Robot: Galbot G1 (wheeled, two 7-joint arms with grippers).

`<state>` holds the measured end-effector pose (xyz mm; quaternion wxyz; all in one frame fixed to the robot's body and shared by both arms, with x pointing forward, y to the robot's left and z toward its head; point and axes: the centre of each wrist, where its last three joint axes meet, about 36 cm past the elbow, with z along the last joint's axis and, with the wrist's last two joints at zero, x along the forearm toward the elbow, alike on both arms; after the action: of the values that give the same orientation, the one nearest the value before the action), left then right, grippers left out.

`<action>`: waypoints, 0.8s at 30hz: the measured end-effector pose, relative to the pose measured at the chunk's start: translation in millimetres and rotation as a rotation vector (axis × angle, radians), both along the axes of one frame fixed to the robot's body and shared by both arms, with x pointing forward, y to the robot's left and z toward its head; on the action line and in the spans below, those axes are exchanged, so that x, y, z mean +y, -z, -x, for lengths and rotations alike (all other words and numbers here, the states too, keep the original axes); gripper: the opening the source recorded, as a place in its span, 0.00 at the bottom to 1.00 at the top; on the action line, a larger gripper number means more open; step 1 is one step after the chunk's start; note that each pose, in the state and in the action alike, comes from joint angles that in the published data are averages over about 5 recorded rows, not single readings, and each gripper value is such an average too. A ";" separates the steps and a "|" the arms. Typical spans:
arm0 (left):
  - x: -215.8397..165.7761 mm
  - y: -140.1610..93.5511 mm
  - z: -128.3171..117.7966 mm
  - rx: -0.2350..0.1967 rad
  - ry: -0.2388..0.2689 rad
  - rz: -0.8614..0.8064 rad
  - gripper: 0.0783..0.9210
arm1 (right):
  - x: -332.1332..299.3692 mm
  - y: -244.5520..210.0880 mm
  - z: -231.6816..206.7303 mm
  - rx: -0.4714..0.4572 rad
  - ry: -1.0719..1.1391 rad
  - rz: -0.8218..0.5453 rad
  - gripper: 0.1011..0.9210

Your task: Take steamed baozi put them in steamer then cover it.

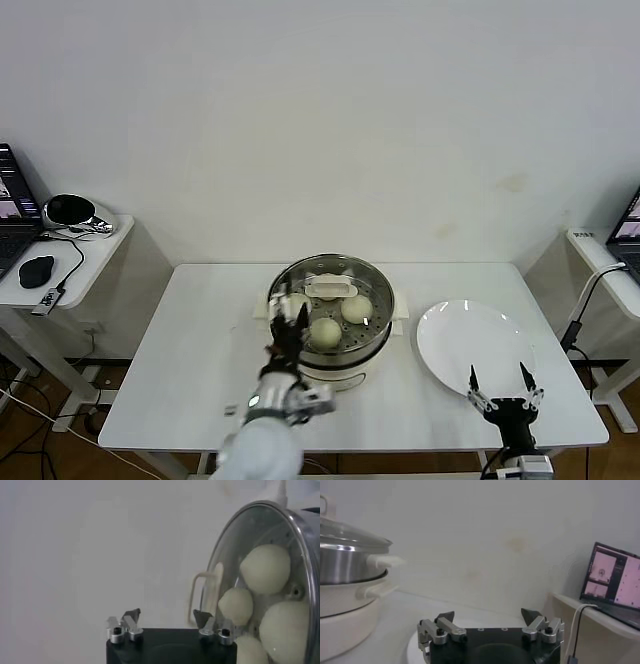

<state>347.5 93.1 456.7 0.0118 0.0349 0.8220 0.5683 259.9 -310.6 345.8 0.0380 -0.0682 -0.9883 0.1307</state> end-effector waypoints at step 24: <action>157.5 73.8 114.1 0.214 -0.016 1.048 0.88 | 4.6 12.4 36.7 0.042 -0.130 -0.098 0.88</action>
<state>233.4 250.6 382.9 -0.0606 0.0756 0.9925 0.0751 223.2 -306.0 333.4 0.0532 0.0008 -0.9949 0.0856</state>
